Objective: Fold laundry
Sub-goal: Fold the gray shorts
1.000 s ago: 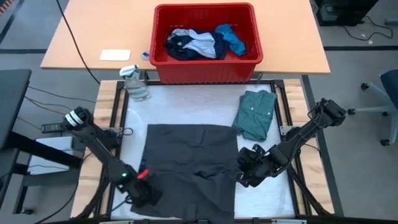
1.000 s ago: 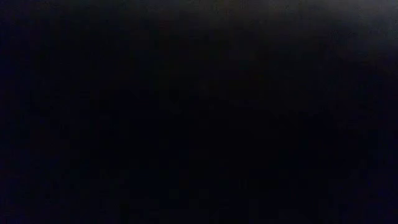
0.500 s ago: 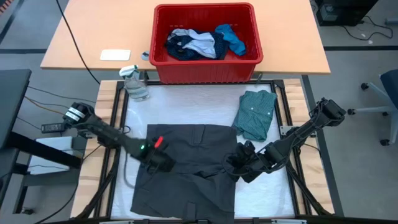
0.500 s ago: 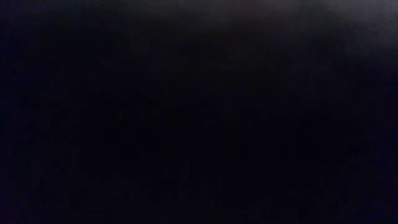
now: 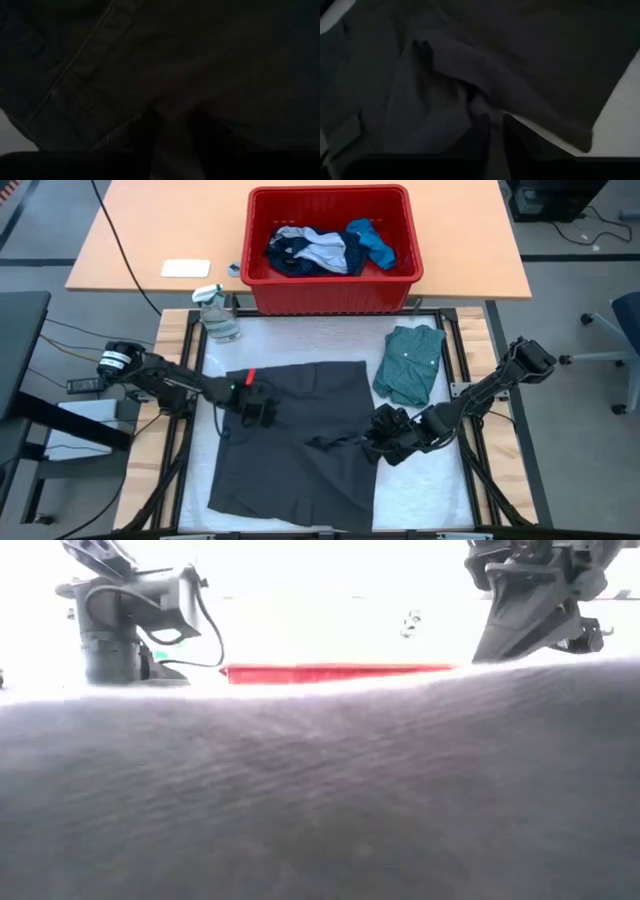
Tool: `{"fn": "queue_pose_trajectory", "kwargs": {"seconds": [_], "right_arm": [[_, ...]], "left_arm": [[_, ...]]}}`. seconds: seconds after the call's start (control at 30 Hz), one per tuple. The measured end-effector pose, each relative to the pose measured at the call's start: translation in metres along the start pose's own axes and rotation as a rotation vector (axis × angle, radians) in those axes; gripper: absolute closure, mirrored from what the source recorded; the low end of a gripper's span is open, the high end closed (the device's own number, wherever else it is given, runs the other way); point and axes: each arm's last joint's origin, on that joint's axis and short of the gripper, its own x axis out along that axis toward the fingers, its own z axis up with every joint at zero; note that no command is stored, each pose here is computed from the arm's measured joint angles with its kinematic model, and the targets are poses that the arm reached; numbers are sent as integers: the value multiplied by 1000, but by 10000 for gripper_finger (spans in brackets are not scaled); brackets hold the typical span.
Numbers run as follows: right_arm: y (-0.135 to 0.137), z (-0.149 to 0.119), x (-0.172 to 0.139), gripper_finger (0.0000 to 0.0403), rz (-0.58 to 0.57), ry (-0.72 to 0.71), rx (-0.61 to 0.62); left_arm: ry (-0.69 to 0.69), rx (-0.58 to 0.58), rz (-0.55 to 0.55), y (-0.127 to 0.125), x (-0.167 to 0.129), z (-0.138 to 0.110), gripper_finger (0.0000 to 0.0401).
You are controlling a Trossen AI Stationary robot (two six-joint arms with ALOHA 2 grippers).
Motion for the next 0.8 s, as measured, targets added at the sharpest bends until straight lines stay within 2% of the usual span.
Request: {"fn": "queue_pose_trajectory", "kwargs": {"seconds": [0.13, 0.27, 0.4, 0.5, 0.67, 0.8], "right_arm": [[11, -9, -5, 348, 102, 24, -66], [28, -31, -20, 338, 276, 41, -177], [47, -54, -27, 311, 458, 78, -264], [62, -71, -22, 279, 537, 133, -370], [91, -103, -10, 222, 582, 156, -610], [103, -124, 9, 200, 478, 184, -737]], "left_arm": [[12, 25, -60, -4, -21, 3, 271], [-42, 196, -252, -19, -68, -2, 271], [-149, 408, -415, -33, -107, -27, 271], [-180, 559, -540, -44, -125, -60, 271], [-180, 800, -714, -52, -134, -139, 271], [-194, 998, -739, -47, -124, -194, 265]]}}
